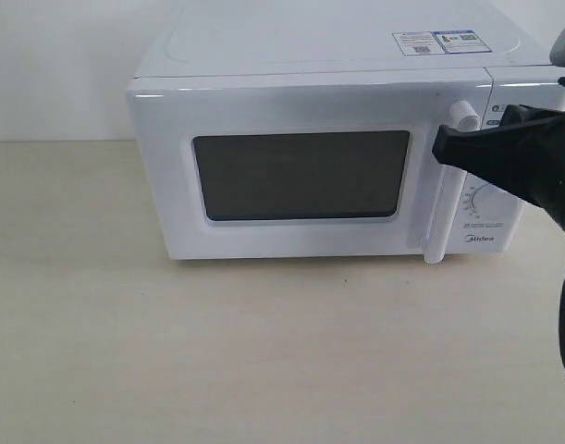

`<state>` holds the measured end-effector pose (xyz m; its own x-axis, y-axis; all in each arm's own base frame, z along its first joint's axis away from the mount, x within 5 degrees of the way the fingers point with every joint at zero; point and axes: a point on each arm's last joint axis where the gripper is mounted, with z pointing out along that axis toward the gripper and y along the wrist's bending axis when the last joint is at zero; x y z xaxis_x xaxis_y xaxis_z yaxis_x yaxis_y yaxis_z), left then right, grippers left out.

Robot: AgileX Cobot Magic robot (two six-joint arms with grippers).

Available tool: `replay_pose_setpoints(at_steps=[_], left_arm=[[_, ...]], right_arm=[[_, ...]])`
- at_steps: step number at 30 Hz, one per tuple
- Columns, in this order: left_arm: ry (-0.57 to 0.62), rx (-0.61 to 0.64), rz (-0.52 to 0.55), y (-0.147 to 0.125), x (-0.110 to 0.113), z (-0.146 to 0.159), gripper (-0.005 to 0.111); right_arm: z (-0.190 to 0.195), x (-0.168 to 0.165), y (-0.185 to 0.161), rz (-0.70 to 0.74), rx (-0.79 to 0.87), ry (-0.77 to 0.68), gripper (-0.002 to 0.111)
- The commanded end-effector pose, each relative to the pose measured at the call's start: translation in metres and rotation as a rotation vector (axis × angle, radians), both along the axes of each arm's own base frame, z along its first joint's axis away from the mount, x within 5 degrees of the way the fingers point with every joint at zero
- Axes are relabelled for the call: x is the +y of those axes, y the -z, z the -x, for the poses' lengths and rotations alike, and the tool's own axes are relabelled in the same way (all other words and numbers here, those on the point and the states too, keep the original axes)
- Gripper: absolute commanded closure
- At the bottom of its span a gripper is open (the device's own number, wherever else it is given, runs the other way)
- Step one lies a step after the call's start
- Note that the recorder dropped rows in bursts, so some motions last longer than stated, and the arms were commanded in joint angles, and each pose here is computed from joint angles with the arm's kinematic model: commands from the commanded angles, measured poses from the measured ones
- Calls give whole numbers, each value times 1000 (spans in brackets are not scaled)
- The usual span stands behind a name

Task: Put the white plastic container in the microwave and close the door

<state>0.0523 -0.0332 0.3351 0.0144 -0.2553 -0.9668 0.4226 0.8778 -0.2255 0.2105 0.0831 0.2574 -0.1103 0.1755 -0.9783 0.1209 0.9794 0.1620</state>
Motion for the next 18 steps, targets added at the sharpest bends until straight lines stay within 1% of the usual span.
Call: replay_pose_setpoints(at_steps=[1,5,14,18], left_arm=[[-92,-51,16,23,7,14,103],[-115,-123,21,30,7,30,103],[-128,-133,-9,32,8,29,103],[-118,-132,17,31,8,29,103]], right_arm=[[0,-1,-1,3,-5,3,108],[0,-1,-1,1,-5,4,108],[0,-1,-2,2,-8,2,108],[0,-1,-2,2,-8,2,108]])
